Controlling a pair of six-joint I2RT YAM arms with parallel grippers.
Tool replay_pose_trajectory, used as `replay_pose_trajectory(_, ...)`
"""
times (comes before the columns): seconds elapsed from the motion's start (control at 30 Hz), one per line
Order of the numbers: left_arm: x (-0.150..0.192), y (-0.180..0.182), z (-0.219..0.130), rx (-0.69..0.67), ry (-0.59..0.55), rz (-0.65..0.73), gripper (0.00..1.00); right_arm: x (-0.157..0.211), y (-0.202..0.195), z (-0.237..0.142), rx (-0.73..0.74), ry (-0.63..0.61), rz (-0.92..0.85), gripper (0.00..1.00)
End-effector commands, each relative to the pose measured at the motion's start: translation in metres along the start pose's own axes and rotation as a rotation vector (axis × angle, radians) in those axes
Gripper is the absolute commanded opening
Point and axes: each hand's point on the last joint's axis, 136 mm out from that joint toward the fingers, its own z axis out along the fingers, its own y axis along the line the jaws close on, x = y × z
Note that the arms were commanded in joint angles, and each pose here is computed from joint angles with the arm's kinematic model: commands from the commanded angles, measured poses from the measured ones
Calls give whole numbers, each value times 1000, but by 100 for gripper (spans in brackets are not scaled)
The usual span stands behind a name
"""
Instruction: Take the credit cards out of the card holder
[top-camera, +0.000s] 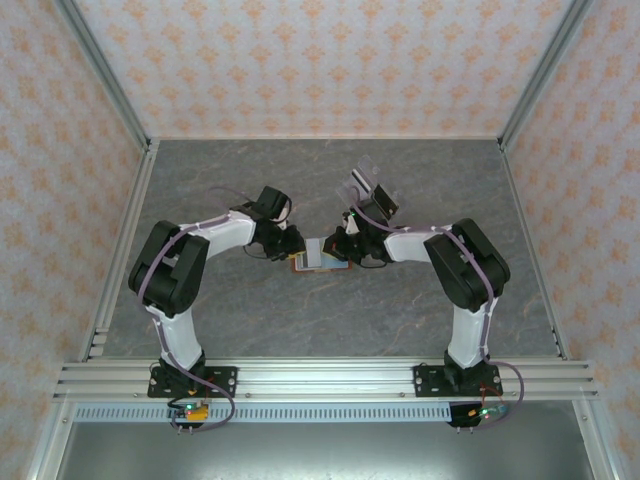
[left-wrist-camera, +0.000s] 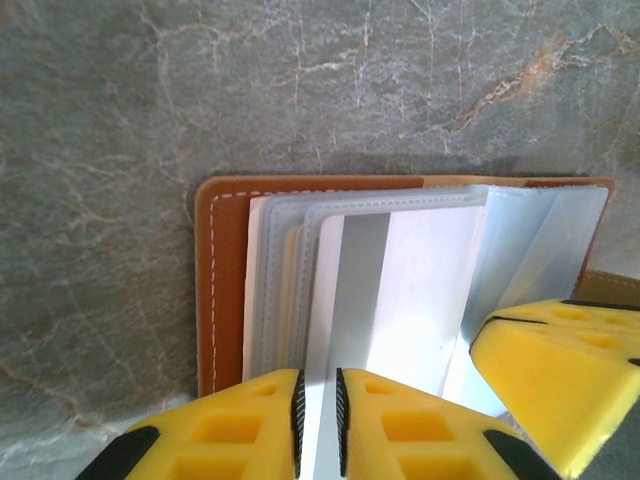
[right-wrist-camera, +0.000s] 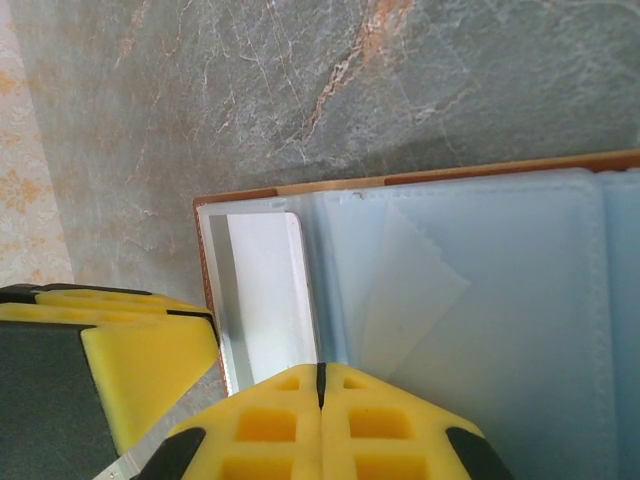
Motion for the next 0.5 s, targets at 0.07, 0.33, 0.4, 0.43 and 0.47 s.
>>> replay_pose_trajectory(0.07,8,3,-18,-12,-31,-14,22,1,5,-10,23,-1,-32,18)
replay_pose_trajectory(0.33,15,1,-6,11,-6,-29,19,8,-1,-2,24,45,-18,28)
replay_pose_trajectory(0.4,16,0,-2,18,2,-35,17,8,0,-2,19,49,-19,28)
replay_pose_trajectory(0.43,16,0,0,17,7,-35,16,8,0,-2,19,49,-19,28)
replay_pose_trajectory(0.47,17,-1,1,20,12,-35,16,9,-1,-1,20,53,-19,28)
